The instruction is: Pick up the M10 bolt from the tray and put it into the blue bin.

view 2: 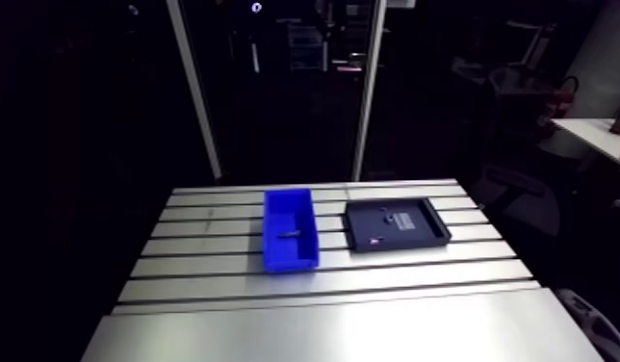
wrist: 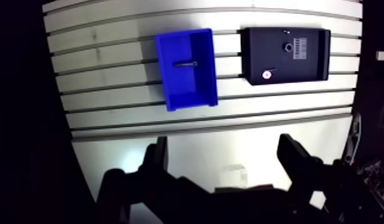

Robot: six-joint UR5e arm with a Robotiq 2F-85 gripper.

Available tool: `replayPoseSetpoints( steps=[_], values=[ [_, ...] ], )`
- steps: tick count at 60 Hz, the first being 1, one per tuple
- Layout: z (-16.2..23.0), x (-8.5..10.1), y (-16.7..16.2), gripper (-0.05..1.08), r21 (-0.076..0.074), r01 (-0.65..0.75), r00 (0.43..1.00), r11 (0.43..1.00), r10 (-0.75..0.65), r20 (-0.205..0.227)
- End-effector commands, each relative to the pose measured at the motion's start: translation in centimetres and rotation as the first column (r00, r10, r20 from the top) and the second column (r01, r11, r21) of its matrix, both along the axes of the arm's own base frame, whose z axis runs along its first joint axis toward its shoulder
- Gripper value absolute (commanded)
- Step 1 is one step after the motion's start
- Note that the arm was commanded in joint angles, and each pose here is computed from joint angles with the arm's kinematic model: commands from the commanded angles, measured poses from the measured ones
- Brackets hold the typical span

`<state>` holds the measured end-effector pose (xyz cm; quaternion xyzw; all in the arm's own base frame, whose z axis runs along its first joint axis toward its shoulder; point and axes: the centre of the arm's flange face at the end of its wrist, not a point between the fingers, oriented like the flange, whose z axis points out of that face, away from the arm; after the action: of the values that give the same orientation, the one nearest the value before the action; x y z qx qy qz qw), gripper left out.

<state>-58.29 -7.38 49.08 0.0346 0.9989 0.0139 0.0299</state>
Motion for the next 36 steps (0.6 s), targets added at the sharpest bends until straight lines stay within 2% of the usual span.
replayPoseSetpoints(
  steps=[1,36],
  values=[
    [0.45,0.13,0.47,0.00,0.002,0.005,1.000,1.000,-0.005,-0.005],
    [0.65,0.07,1.02,0.00,0.002,0.007,1.000,1.000,-0.007,-0.011]
  ],
)
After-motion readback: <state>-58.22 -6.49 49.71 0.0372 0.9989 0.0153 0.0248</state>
